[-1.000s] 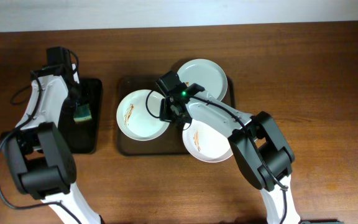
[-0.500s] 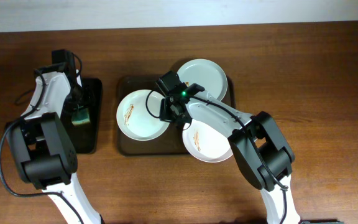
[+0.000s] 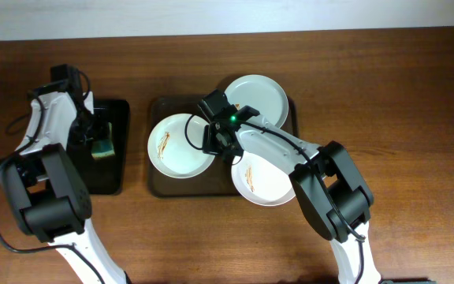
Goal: Clean dirty plates on tray and stack at the side
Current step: 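Grasp the green sponge with the left gripper and lift it, then scrub the left plate with the sponge while the right gripper holds it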
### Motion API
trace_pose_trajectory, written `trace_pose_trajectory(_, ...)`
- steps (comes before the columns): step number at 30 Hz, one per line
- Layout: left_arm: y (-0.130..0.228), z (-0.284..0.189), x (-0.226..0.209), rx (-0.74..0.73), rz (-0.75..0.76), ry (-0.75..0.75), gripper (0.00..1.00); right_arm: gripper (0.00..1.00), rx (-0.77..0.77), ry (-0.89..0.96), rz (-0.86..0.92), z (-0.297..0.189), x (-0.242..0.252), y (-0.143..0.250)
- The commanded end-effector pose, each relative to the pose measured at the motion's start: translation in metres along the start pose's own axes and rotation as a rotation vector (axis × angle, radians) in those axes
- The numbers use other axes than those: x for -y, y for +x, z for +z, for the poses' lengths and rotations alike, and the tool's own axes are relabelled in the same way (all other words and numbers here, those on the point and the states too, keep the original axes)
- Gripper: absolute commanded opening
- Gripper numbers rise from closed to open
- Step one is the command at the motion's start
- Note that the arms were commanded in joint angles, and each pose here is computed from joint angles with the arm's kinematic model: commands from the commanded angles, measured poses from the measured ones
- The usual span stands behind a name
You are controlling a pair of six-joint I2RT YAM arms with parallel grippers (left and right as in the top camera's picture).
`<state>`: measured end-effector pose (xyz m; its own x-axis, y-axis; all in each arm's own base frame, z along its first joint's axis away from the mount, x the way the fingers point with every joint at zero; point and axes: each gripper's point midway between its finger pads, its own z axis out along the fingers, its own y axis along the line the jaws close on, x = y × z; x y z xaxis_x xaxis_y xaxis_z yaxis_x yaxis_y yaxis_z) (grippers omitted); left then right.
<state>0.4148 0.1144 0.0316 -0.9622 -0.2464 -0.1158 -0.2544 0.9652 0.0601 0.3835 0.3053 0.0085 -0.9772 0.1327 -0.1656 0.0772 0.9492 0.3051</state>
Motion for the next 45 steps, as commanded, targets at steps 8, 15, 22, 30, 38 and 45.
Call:
trace_pose_trajectory(8,0.006,0.015,0.015,-0.012,0.011,0.109,0.32,0.05,-0.018,0.000,-0.007,0.009,-0.002,0.005)
trace_pose_trajectory(15,0.007,0.024,0.017,0.003,0.010,0.117,0.01,0.04,-0.018,0.000,-0.006,0.009,-0.002,0.005)
trace_pose_trajectory(22,-0.027,-0.081,0.056,0.167,0.089,0.309,0.01,0.04,-0.053,-0.043,0.014,0.008,-0.003,0.005)
trace_pose_trajectory(30,0.014,-0.088,0.163,0.109,0.401,0.441,0.01,0.04,-0.067,-0.059,0.036,0.006,0.003,-0.001)
trace_pose_trajectory(38,0.044,-0.008,0.167,-0.033,0.451,0.306,0.01,0.04,-0.074,-0.055,0.037,0.006,0.004,0.001)
trace_pose_trajectory(45,0.076,0.000,0.219,-0.134,0.465,0.677,0.01,0.04,-0.074,-0.056,0.037,0.006,0.004,0.001)
